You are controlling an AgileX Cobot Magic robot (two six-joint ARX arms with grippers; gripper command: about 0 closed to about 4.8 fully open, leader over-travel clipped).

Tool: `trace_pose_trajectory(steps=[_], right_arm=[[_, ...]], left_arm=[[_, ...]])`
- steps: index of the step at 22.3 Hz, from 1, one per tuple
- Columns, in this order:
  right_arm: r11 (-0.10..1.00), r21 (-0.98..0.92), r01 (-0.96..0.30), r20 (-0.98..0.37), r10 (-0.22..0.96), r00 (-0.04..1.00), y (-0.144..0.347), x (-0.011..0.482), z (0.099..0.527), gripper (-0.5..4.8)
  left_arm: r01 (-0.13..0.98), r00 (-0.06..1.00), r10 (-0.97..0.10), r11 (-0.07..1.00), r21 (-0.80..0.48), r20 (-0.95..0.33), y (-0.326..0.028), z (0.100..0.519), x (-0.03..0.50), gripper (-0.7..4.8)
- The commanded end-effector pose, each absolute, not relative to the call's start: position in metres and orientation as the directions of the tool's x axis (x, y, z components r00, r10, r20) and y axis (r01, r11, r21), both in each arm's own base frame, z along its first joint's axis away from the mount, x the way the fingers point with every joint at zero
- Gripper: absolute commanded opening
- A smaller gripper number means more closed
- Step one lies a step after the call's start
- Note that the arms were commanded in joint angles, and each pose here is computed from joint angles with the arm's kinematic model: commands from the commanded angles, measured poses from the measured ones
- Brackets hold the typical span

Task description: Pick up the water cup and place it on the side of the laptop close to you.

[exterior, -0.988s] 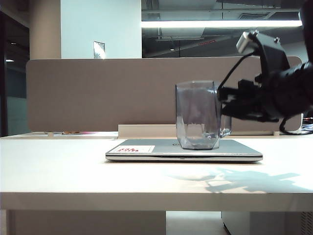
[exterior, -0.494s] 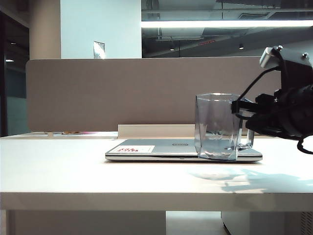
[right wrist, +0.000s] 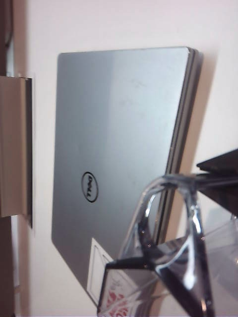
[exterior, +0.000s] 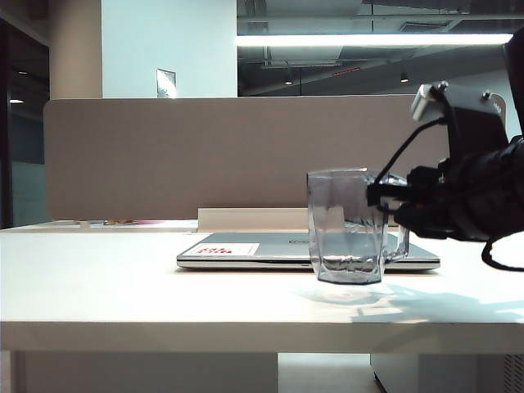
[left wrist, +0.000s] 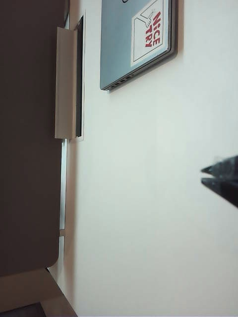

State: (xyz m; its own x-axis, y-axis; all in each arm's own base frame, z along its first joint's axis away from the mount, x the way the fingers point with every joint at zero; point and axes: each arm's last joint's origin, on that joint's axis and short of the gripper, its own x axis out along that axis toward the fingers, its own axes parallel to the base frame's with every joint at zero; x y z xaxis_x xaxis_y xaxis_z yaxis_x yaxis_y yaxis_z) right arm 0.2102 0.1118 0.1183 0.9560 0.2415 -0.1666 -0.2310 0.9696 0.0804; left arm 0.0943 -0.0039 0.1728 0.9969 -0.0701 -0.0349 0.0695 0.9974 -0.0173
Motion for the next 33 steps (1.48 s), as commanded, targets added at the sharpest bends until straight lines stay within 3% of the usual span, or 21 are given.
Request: trace_pose_trajectory(steps=[1, 21, 25, 33], right_arm=[[0.968, 0.103, -0.23, -0.126, 0.242, 0.962, 0.114, 0.213, 0.118, -0.02], [0.967, 0.107, -0.232, -0.164, 0.247, 0.955, 0.126, 0.233, 0.108, 0.0], [0.967, 0.108, -0.232, -0.161, 0.248, 0.955, 0.126, 0.233, 0.108, 0.55], [0.959, 0.111, -0.261, -0.151, 0.276, 0.949, 0.132, 0.229, 0.109, 0.68]], left_arm=[[0.075, 0.997, -0.075, 0.997, -0.017, -0.024, -0.004, 0.174, 0.094, -0.04], [0.075, 0.997, -0.075, 0.997, -0.016, -0.021, -0.004, 0.174, 0.094, -0.04], [0.075, 0.997, -0.075, 0.997, -0.016, -0.021, -0.004, 0.174, 0.094, -0.04], [0.076, 0.997, -0.077, 0.997, -0.017, -0.021, -0.004, 0.174, 0.094, -0.04]])
